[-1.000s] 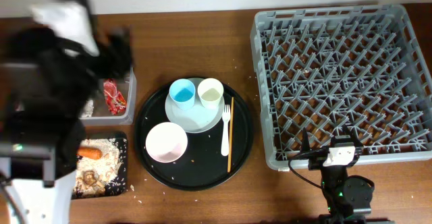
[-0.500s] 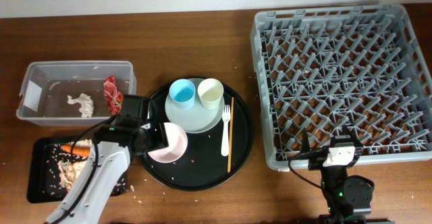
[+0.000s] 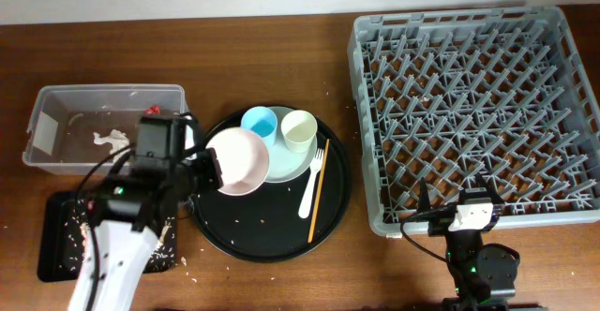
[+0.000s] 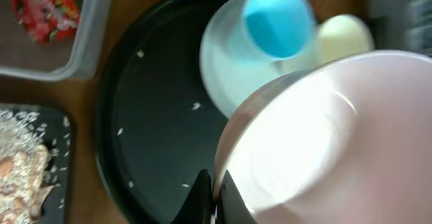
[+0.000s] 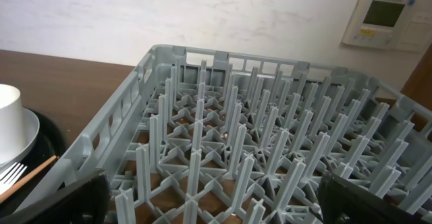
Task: Sort waste into correct bins and load items into the dishwasher rack
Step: 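Grasp the pink bowl with the left gripper and lift it, then hand the pink bowl from the left gripper to the right gripper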
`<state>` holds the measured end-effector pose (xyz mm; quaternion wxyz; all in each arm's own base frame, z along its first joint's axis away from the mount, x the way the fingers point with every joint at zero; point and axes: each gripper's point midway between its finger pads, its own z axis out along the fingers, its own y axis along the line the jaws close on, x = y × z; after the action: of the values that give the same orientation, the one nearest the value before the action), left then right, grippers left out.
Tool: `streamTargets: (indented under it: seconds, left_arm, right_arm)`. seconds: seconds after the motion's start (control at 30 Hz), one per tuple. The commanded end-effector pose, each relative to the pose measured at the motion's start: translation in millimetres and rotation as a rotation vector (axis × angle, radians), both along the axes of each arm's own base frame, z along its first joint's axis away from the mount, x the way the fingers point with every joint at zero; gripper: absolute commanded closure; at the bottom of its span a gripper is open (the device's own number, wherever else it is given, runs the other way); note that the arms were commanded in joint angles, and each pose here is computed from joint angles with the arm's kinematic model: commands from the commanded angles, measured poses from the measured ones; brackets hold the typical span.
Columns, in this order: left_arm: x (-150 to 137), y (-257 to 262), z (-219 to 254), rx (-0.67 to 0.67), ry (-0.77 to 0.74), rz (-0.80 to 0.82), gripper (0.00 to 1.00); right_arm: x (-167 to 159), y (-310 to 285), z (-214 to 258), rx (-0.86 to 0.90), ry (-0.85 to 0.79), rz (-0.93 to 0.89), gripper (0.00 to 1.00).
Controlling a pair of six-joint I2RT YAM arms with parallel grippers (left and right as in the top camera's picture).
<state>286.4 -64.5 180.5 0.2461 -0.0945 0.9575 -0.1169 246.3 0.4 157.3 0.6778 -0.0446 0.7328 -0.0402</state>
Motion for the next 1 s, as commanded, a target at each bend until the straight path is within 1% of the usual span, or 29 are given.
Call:
streamTargets:
  seconds: [0.0, 0.07, 0.1, 0.13, 0.17, 0.2, 0.23, 0.3, 0.33, 0.37, 0.4, 0.43, 0.47, 0.5, 0.53, 0.57, 0.6, 0.63, 0.67, 0.7, 0.73, 0.77, 0.8, 0.83, 0.87, 0.93, 0.97]
  left_arm:
    - [5.6, -19.6, 33.2, -0.093, -0.088, -0.081, 1.0]
    - [10.7, -43.4, 50.3, -0.211, -0.141, -0.164, 1.0]
    - [10.8, -47.9, 53.1, -0.233, -0.149, -0.181, 1.0]
    - [10.9, -47.6, 53.1, -0.232, -0.149, -0.18, 1.0]
    - [10.9, -47.7, 53.1, -0.231, -0.149, -0.18, 1.0]
    - [11.0, -47.7, 53.2, -0.231, -0.15, -0.18, 1.0]
    - [10.9, -47.7, 53.2, -0.231, -0.15, -0.18, 1.0]
    - [11.5, -46.7, 54.2, -0.22, -0.158, -0.186, 1.0]
    - [12.6, -46.2, 57.0, -0.217, -0.166, -0.184, 1.0]
    - [13.8, -46.4, 61.5, -0.218, -0.177, -0.186, 1.0]
    - [15.0, -46.6, 66.4, -0.219, -0.189, -0.187, 1.0]
    - [17.5, -47.1, 79.4, -0.222, -0.217, -0.19, 1.0]
    - [17.3, -47.6, 88.1, -0.222, -0.229, -0.192, 1.0]
    - [16.7, -51.2, 103.7, -0.224, -0.256, -0.206, 1.0]
    - [16.6, -52.0, 108.8, -0.216, -0.266, -0.207, 1.0]
    - [15.4, -49.4, 113.9, -0.186, -0.271, -0.195, 1.0]
    - [14.2, -44.0, 116.9, -0.149, -0.271, -0.174, 1.0]
    - [12.9, -42.9, 120.0, -0.143, -0.272, -0.172, 1.0]
    - [11.5, -42.6, 122.4, -0.142, -0.268, -0.173, 1.0]
    - [12.3, -42.8, 121.2, -0.141, -0.261, -0.172, 1.0]
    - [14.1, -45.6, 117.0, -0.14, -0.246, -0.179, 1.0]
    - [17.4, -52.3, 110.8, -0.134, -0.229, -0.195, 1.0]
    - [22.3, -54.7, 102.8, -0.106, -0.212, -0.193, 1.0]
    - [26.4, -64.6, 88.2, -0.085, -0.17, -0.215, 1.0]
    - [29.6, -78.0, 72.0, -0.072, -0.122, -0.248, 1.0]
    - [41.7, -83.5, 49.1, 0.008, -0.086, -0.244, 1.0]
    - [45.1, -88.1, 39.5, 0.014, -0.064, -0.252, 1.0]
  right_arm:
    - [-0.2, 0.3, -2.1, -0.003, 0.003, 0.0, 0.01]
    - [-0.2, 0.5, -2.0, -0.003, 0.002, 0.001, 0.01]
    - [-0.2, 1.2, -2.0, 0.004, 0.002, 0.004, 0.01]
    - [-0.3, 6.2, -1.5, 0.085, 0.002, 0.027, 0.01]
    - [-0.9, 19.4, 6.9, 0.265, -0.017, 0.095, 0.01]
    - [-3.6, 27.0, 13.7, 0.303, -0.009, 0.137, 0.01]
    - [-6.8, 31.0, 22.6, 0.304, -0.006, 0.16, 0.01]
    - [-28.7, 33.1, 81.6, 0.354, -0.022, 0.174, 0.01]
    - [-49.4, 36.2, 126.6, 0.383, 0.0, 0.188, 0.01]
    - [-65.7, 49.4, 155.5, 0.391, 0.056, 0.258, 0.01]
    - [-76.8, 56.0, 176.6, 0.402, 0.119, 0.288, 0.01]
    - [-80.2, 56.3, 198.7, 0.414, 0.211, 0.271, 0.01]
    - [-77.5, 57.1, 210.7, 0.428, 0.305, 0.256, 0.01]
    - [-67.6, 59.1, 222.1, 0.448, 0.438, 0.239, 0.01]
    - [-63.3, 68.4, 229.1, 0.472, 0.51, 0.281, 0.01]
    - [-55.3, 80.4, 238.9, 0.501, 0.565, 0.345, 0.01]
    - [-38.8, 81.1, 248.9, 0.496, 0.556, 0.352, 0.01]
    - [-23.4, 80.9, 249.5, 0.486, 0.558, 0.353, 0.01]
    - [-7.6, 83.3, 239.4, 0.48, 0.604, 0.363, 0.01]
    - [4.5, 83.3, 218.9, 0.5, 0.7, 0.341, 0.04]
    - [10.0, 88.9, 187.9, 0.517, 0.857, 0.324, 0.13]
    - [13.4, 100.3, 170.7, 0.473, 0.94, 0.365, 0.26]
    - [16.7, 113.4, 161.0, 0.432, 0.981, 0.407, 0.35]
    - [25.5, 128.2, 147.9, 0.35, 1.008, 0.414, 0.38]
    - [30.2, 138.3, 137.3, 0.274, 1.023, 0.405, 0.44]
    - [34.4, 163.7, 119.1, 0.171, 1.057, 0.417, 0.47]
    - [39.6, 173.4, 111.5, 0.165, 1.069, 0.401, 0.47]
